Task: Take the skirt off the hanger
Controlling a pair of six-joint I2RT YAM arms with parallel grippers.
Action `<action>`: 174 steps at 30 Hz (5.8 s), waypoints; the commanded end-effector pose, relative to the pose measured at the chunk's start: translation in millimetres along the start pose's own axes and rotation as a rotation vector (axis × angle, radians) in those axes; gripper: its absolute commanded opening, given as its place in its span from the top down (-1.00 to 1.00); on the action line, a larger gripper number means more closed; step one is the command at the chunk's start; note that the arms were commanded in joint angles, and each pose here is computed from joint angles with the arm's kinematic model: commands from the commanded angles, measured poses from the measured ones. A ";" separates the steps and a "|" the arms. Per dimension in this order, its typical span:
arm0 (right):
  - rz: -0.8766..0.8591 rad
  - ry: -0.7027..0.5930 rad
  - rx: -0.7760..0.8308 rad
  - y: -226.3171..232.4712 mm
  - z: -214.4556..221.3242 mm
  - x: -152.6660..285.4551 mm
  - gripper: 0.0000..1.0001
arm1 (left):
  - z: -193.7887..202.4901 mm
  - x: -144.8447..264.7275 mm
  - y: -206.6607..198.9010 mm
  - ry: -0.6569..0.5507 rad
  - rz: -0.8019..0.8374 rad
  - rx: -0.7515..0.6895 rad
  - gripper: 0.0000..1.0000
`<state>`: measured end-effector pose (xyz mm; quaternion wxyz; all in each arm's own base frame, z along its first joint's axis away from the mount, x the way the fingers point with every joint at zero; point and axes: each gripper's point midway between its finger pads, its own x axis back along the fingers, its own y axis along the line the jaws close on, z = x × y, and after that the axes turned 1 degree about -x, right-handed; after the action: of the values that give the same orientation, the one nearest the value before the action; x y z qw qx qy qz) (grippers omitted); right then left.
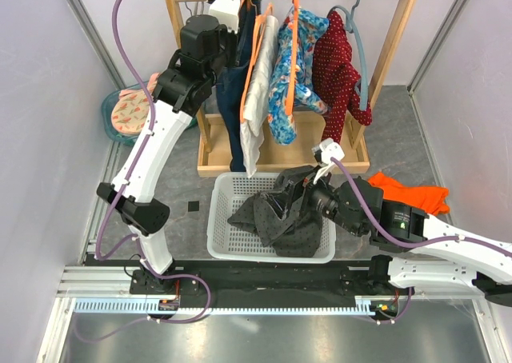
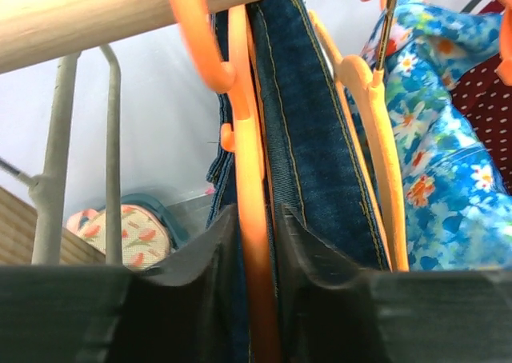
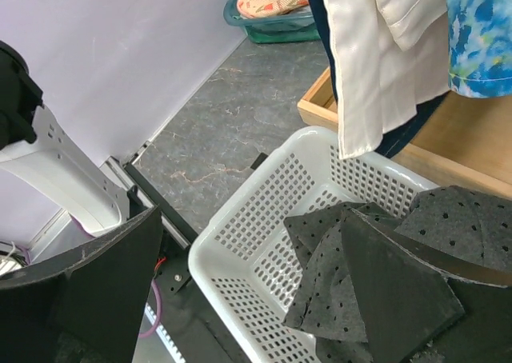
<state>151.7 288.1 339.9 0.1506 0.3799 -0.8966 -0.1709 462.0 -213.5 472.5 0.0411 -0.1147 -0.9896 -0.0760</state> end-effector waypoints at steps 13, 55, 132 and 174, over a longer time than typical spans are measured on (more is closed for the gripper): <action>-0.020 -0.080 -0.011 8.8 -27.0 2.7 -0.96 | -34.9 8.3 21.2 -0.097 -0.034 -0.028 0.97; -0.067 -0.273 -0.021 41.1 -121.5 18.1 -0.96 | -55.0 297.5 34.6 -0.214 0.391 -0.077 0.97; 0.031 -0.361 0.062 49.2 -206.9 -57.9 0.71 | -20.1 344.0 1.9 -0.163 0.651 -0.123 0.97; 0.144 -0.459 0.156 40.8 -261.9 42.6 0.74 | -34.2 427.8 8.2 -0.341 0.753 -0.172 0.96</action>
<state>196.5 230.8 598.2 -0.0727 0.2900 -0.9385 -0.1728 29.7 -111.2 544.4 -0.1056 -0.4982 -0.8545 -0.1026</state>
